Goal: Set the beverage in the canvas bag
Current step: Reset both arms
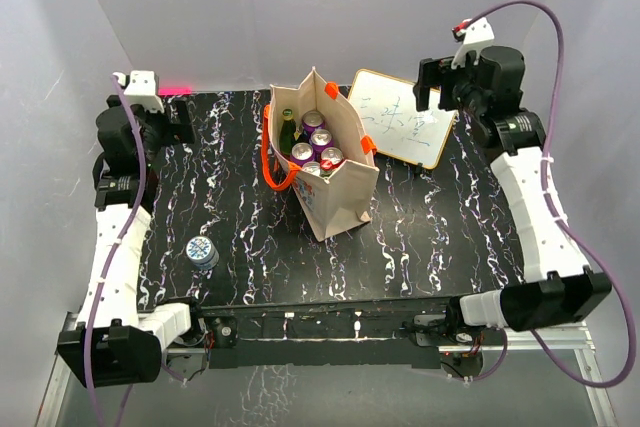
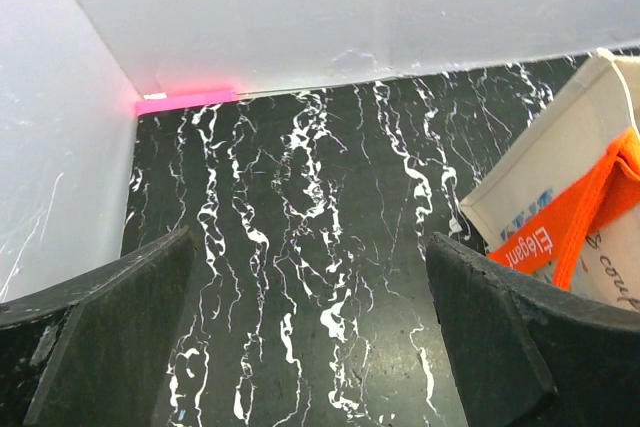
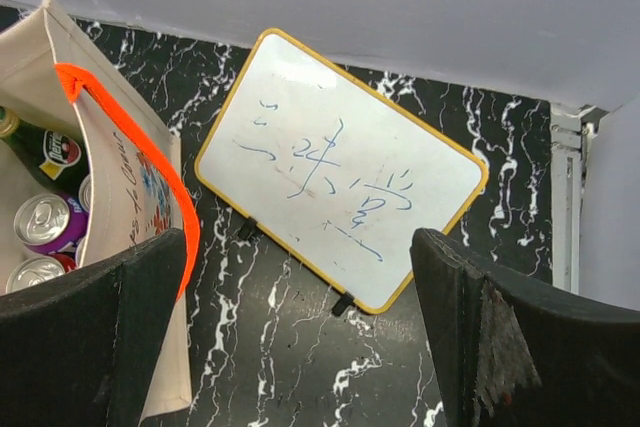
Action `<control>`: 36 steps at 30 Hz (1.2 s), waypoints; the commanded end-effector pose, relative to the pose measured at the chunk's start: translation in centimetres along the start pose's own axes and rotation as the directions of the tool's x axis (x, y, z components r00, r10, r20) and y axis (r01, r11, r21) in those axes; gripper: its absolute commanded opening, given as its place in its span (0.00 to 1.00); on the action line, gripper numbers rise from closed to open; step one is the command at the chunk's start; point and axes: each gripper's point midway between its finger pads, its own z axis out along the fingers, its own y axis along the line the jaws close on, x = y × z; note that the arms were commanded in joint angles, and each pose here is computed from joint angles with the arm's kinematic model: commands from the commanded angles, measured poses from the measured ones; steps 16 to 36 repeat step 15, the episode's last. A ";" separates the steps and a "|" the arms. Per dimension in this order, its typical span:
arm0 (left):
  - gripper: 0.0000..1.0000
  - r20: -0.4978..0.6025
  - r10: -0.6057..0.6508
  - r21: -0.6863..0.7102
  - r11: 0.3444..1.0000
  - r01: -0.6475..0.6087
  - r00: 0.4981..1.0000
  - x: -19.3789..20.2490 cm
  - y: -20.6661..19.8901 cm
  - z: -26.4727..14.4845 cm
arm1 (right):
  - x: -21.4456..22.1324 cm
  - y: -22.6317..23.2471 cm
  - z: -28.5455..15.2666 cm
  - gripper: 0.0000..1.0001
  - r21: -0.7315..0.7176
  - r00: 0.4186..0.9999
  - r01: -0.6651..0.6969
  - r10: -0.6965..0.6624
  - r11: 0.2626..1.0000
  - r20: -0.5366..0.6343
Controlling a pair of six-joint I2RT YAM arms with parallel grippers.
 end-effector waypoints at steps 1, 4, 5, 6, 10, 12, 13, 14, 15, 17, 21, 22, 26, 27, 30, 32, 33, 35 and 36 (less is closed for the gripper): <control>0.97 0.084 -0.067 -0.063 0.995 0.073 0.994 -2.0 0.8 -1.7 | -2.4 -0.9 -2.1 0.99 0.032 0.993 0.015 -0.018 0.999 0.116; 0.97 0.099 -0.086 -0.039 0.995 0.090 0.991 -1.8 0.3 -1.8 | -2.0 -0.9 -2.7 0.99 0.016 0.991 0.001 -0.003 1.000 0.131; 0.97 0.091 -0.098 -0.038 0.994 0.101 0.991 -1.7 0.3 -1.7 | -1.7 -1.3 -2.7 0.99 0.023 0.991 -0.010 0.007 1.000 0.132; 0.97 0.083 -0.106 -0.037 0.993 0.109 0.991 -1.5 0.4 -1.6 | -1.3 -1.4 -2.8 0.99 0.026 0.992 -0.020 0.016 0.999 0.127; 0.97 0.081 -0.089 -0.022 0.996 0.091 0.993 -1.4 0.2 -1.5 | 0.1 -1.9 -2.6 0.98 0.027 0.994 -0.038 0.035 0.999 0.105; 0.97 0.085 -0.088 -0.003 0.996 0.089 0.992 -1.7 -0.1 -1.5 | 0.2 -1.8 -2.6 0.99 0.018 0.994 -0.042 0.040 0.999 0.105; 0.97 0.084 -0.087 0.006 0.996 0.087 0.993 -1.9 -0.3 -1.5 | 0.2 -1.7 -2.7 0.98 0.015 0.993 -0.044 0.043 0.999 0.106; 0.97 0.085 -0.092 0.014 0.996 0.091 0.992 -2.0 -0.4 -1.5 | 0.1 -1.7 -2.7 0.99 0.012 0.993 -0.045 0.044 0.999 0.107; 0.97 0.088 -0.090 0.020 0.996 0.089 0.992 -2.1 -0.5 -1.6 | 0.1 -1.6 -2.7 0.98 0.011 0.993 -0.044 0.043 0.999 0.108; 0.97 0.088 -0.090 0.020 0.996 0.089 0.992 -2.1 -0.5 -1.6 | 0.1 -1.6 -2.7 0.98 0.011 0.993 -0.044 0.043 0.999 0.108; 0.97 0.088 -0.090 0.020 0.996 0.089 0.992 -2.1 -0.5 -1.6 | 0.1 -1.6 -2.7 0.98 0.011 0.993 -0.044 0.043 0.999 0.108; 0.97 0.088 -0.090 0.020 0.996 0.089 0.992 -2.1 -0.5 -1.6 | 0.1 -1.6 -2.7 0.98 0.011 0.993 -0.044 0.043 0.999 0.108; 0.97 0.088 -0.090 0.020 0.996 0.089 0.992 -2.1 -0.5 -1.6 | 0.1 -1.6 -2.7 0.98 0.011 0.993 -0.044 0.043 0.999 0.108; 0.97 0.088 -0.090 0.020 0.996 0.089 0.992 -2.1 -0.5 -1.6 | 0.1 -1.6 -2.7 0.98 0.011 0.993 -0.044 0.043 0.999 0.108; 0.97 0.088 -0.090 0.020 0.996 0.089 0.992 -2.1 -0.5 -1.6 | 0.1 -1.6 -2.7 0.98 0.011 0.993 -0.044 0.043 0.999 0.108; 0.97 0.088 -0.090 0.020 0.996 0.089 0.992 -2.1 -0.5 -1.6 | 0.1 -1.6 -2.7 0.98 0.011 0.993 -0.044 0.043 0.999 0.108; 0.97 0.088 -0.090 0.020 0.996 0.089 0.992 -2.1 -0.5 -1.6 | 0.1 -1.6 -2.7 0.98 0.011 0.993 -0.044 0.043 0.999 0.108; 0.97 0.088 -0.090 0.020 0.996 0.089 0.992 -2.1 -0.5 -1.6 | 0.1 -1.6 -2.7 0.98 0.011 0.993 -0.044 0.043 0.999 0.108; 0.97 0.088 -0.090 0.020 0.996 0.089 0.992 -2.1 -0.5 -1.6 | 0.1 -1.6 -2.7 0.98 0.011 0.993 -0.044 0.043 0.999 0.108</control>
